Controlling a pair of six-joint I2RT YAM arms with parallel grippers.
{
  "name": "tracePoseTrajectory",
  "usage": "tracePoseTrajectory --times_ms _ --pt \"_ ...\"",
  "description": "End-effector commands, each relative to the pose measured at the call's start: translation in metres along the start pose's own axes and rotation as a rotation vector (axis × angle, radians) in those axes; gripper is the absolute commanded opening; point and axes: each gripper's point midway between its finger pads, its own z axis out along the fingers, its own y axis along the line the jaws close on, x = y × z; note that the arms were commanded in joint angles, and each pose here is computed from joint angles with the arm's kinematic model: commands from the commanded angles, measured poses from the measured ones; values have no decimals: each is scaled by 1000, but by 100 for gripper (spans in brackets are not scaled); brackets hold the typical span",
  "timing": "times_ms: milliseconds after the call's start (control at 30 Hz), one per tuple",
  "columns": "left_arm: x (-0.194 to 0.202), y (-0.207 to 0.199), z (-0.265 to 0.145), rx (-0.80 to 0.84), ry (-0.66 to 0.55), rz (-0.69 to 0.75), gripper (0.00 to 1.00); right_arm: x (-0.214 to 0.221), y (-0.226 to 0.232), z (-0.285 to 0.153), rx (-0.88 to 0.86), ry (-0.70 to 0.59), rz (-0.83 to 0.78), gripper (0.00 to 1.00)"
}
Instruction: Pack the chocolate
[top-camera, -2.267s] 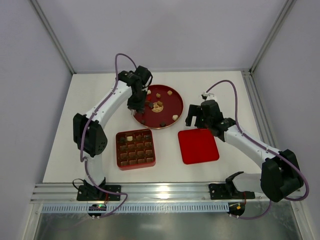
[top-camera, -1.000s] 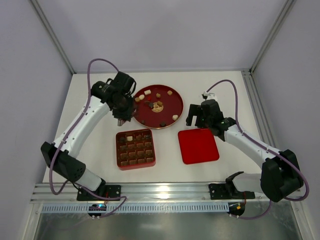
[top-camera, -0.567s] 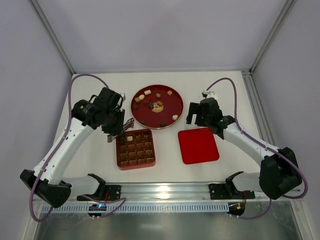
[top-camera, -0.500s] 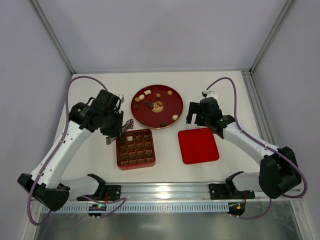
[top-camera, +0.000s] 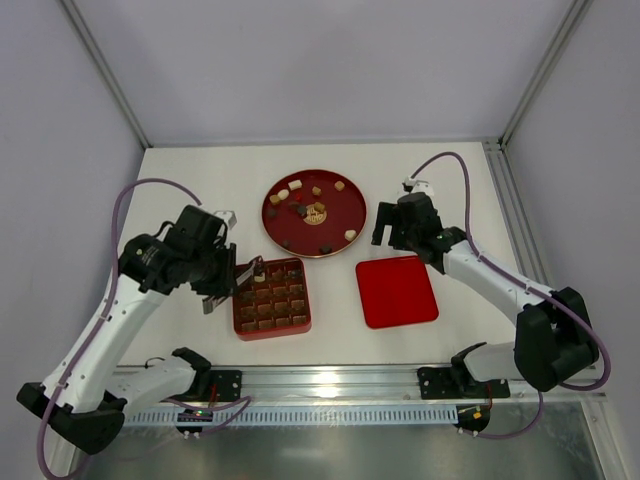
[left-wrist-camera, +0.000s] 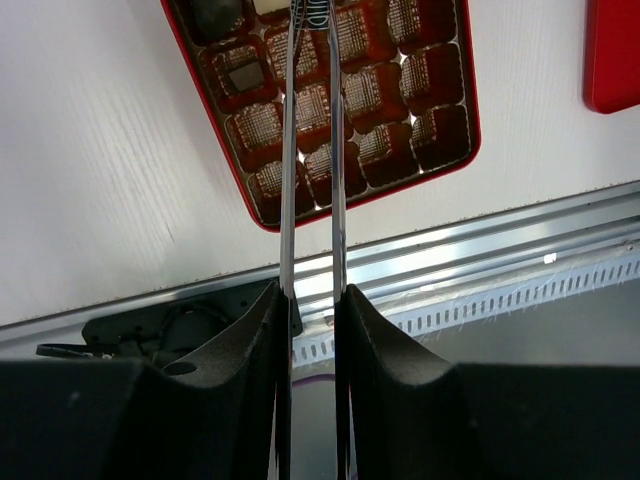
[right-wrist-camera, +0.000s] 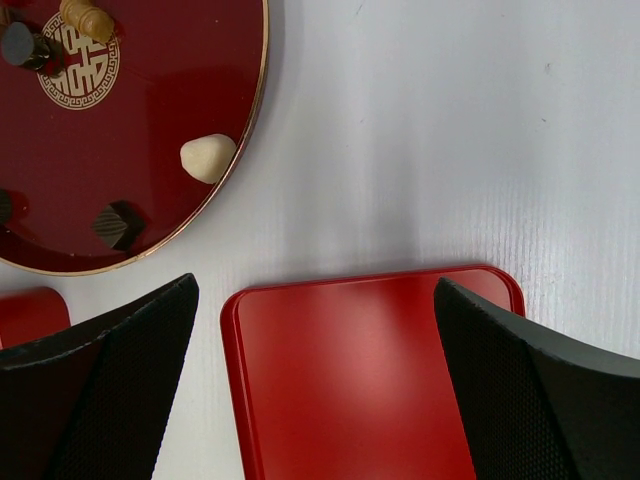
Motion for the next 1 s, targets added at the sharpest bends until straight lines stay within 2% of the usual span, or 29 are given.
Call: tracePoseTrajectory --times_ms 0,467,967 --pt "12 -2 -4 26 17 -16 29 -22 4 -1 3 -56 11 100" --pt "30 1 8 25 60 -50 29 -16 2 2 10 -46 8 100" --pt "28 1 21 19 53 -72 29 -14 3 5 5 -42 8 100"
